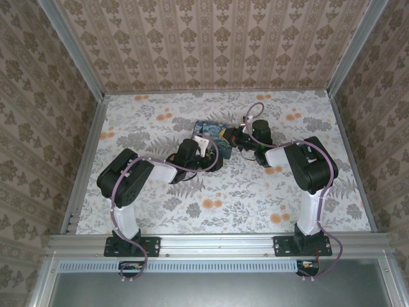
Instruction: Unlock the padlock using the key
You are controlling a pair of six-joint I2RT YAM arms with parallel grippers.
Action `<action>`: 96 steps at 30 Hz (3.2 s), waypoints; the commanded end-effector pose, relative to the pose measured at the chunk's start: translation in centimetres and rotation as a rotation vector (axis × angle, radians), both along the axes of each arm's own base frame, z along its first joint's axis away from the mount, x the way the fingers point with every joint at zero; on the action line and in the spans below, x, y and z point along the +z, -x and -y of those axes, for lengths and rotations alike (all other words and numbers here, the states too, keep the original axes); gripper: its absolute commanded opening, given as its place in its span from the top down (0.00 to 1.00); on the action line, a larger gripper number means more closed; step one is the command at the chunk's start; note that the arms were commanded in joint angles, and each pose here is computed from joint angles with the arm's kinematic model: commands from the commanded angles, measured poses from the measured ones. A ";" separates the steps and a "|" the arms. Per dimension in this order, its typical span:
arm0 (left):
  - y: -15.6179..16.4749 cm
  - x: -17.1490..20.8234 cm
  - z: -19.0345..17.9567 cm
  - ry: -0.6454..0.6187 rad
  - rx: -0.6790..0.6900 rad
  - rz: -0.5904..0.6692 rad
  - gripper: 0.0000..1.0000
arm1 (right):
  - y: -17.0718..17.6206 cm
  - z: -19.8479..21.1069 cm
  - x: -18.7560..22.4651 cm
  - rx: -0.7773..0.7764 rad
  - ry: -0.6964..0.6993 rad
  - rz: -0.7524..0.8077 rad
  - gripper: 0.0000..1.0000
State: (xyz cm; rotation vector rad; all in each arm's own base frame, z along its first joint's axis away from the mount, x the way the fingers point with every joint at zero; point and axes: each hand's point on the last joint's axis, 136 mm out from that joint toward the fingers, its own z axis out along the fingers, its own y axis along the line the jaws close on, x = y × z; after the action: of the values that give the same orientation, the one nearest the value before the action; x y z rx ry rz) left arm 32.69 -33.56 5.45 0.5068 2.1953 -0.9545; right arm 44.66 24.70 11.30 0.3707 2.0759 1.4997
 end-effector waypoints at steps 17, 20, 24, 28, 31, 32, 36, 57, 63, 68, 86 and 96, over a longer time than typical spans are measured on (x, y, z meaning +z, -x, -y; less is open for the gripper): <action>-1.2 -1.7 -1.1 0.058 0.070 -0.070 0.27 | 0.1 0.3 -1.8 -0.005 0.026 -0.025 1.00; -1.4 -2.5 -1.4 0.043 0.081 -0.078 0.27 | 0.1 0.4 -1.8 -0.006 0.025 -0.026 1.00; -1.4 -2.9 -1.2 0.045 0.065 -0.086 0.27 | 0.1 0.4 -1.9 -0.005 0.027 -0.027 1.00; -1.0 -1.8 -0.3 0.105 0.026 -0.093 0.29 | 0.1 0.5 -2.0 -0.008 0.029 -0.028 1.00; -0.5 -0.2 0.0 0.170 0.014 -0.097 0.30 | 0.1 0.6 -2.0 -0.010 0.030 -0.028 1.00; -0.4 0.3 0.1 0.190 0.015 -0.097 0.31 | 0.1 0.6 -2.0 -0.012 0.030 -0.028 1.00; -0.4 1.9 0.2 0.244 0.021 -0.099 0.31 | 0.1 0.6 -2.1 -0.012 0.031 -0.030 1.00; -0.9 1.1 0.4 0.367 0.106 -0.174 0.33 | -0.1 0.5 -2.1 -0.009 0.030 -0.036 1.00; -0.8 1.1 0.4 0.393 0.115 -0.184 0.34 | 0.0 0.6 -2.3 -0.010 0.031 -0.041 1.00; -0.9 2.3 0.1 0.446 0.146 -0.174 0.36 | 0.0 0.6 -2.4 -0.009 0.031 -0.042 1.00; -1.0 -1.2 -0.3 0.353 0.197 -0.184 0.33 | 0.0 0.6 -2.5 -0.014 0.031 -0.047 1.00; -0.5 2.5 0.6 0.455 0.154 -0.160 0.37 | 0.0 0.7 -2.6 -0.016 0.032 -0.047 1.00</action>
State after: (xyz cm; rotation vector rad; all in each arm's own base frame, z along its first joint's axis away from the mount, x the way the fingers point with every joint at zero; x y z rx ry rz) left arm 33.91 -33.70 6.43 0.0332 2.0588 -1.3512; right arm 44.78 24.50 11.06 0.3742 2.0766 1.4945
